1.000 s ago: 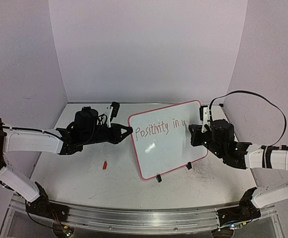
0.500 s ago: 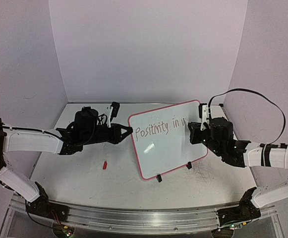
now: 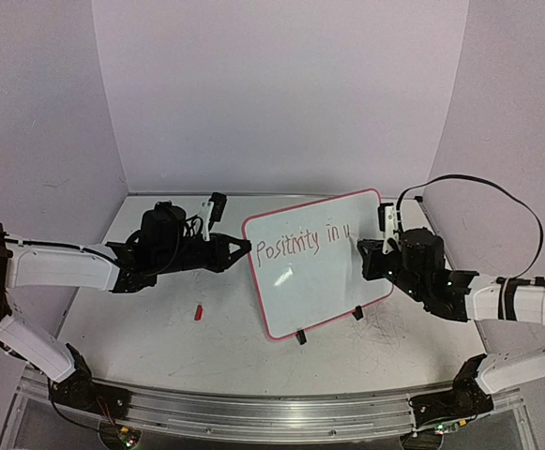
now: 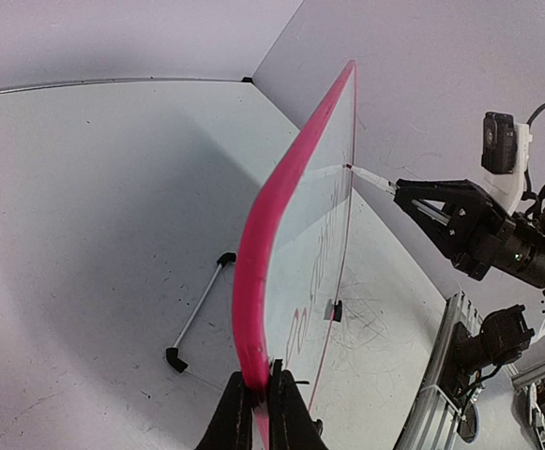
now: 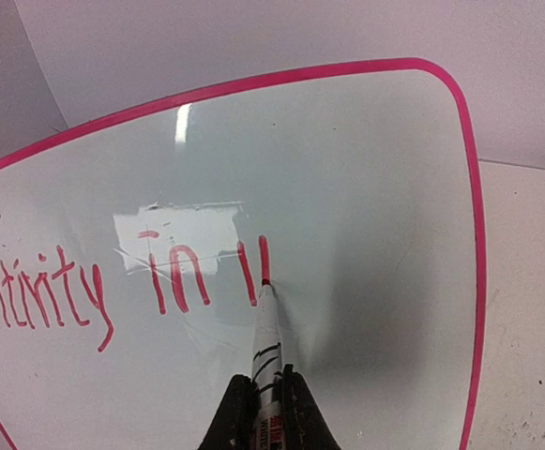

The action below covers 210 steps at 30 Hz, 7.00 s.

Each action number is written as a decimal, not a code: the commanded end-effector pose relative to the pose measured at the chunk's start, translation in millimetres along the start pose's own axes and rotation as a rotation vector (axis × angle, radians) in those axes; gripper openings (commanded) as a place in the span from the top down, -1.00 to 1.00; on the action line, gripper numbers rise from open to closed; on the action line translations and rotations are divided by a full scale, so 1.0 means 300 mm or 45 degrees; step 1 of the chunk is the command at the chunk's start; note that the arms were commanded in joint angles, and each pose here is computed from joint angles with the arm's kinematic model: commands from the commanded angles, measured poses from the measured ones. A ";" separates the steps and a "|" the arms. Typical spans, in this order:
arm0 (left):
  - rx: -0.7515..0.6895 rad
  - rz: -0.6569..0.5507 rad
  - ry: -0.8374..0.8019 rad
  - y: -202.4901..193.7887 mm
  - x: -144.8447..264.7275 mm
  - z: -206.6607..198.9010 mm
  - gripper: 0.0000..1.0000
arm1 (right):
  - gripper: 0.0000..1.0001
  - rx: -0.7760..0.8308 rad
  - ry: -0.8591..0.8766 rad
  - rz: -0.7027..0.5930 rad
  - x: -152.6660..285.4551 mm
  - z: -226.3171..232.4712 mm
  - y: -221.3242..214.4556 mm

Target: Write a sentence on the whiteboard

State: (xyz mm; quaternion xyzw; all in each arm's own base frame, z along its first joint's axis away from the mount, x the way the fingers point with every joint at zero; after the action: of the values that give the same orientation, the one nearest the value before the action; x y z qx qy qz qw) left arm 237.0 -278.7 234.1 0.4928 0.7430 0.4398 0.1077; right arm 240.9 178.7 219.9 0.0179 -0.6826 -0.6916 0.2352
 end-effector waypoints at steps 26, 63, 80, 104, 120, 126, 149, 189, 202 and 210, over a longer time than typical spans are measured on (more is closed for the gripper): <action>-0.054 -0.060 0.024 0.052 0.004 -0.018 1.00 | 1.00 -0.038 0.123 0.013 0.019 0.017 -0.013; -0.063 -0.058 0.028 0.051 0.004 -0.016 1.00 | 1.00 -0.027 0.024 -0.141 -0.020 -0.034 0.113; -0.065 -0.059 0.029 0.052 0.006 -0.017 1.00 | 1.00 -0.028 0.042 -0.038 0.003 -0.047 0.028; -0.060 -0.058 0.021 0.054 0.005 -0.020 1.00 | 1.00 -0.059 -0.040 -0.104 -0.016 -0.055 0.071; -0.064 -0.057 0.021 0.054 0.003 -0.020 1.00 | 1.00 -0.041 0.027 -0.098 -0.034 -0.034 0.079; -0.064 -0.059 0.023 0.054 0.004 -0.020 1.00 | 1.00 -0.051 0.057 -0.067 -0.026 -0.033 0.050; -0.063 -0.058 0.028 0.051 0.008 -0.018 1.00 | 1.00 -0.048 -0.011 -0.129 0.012 -0.070 0.098; -0.067 -0.064 0.033 0.051 0.014 -0.017 1.00 | 1.00 -0.036 -0.019 -0.076 -0.021 -0.067 0.062; -0.061 -0.059 0.029 0.051 0.009 -0.017 1.00 | 1.00 -0.066 0.005 -0.006 0.010 -0.077 -0.010; -0.059 -0.058 0.030 0.049 0.012 -0.017 1.00 | 1.00 -0.071 -0.033 -0.014 0.007 -0.085 -0.008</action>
State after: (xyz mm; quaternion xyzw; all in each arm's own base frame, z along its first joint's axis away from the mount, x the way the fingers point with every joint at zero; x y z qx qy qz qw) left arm 236.6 -279.1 233.9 0.4933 0.7425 0.4402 0.1078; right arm 246.1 156.1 213.7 0.0119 -0.6674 -0.7068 0.2343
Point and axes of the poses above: each gripper's point midway between its finger pads, its own x axis back along the fingers, its own z axis along the line the jaws close on, y = z × x, the point moved 9 cm from there along x, back along the fingers, and after that the axes turned 6 degrees about x, right-handed, at the moved point
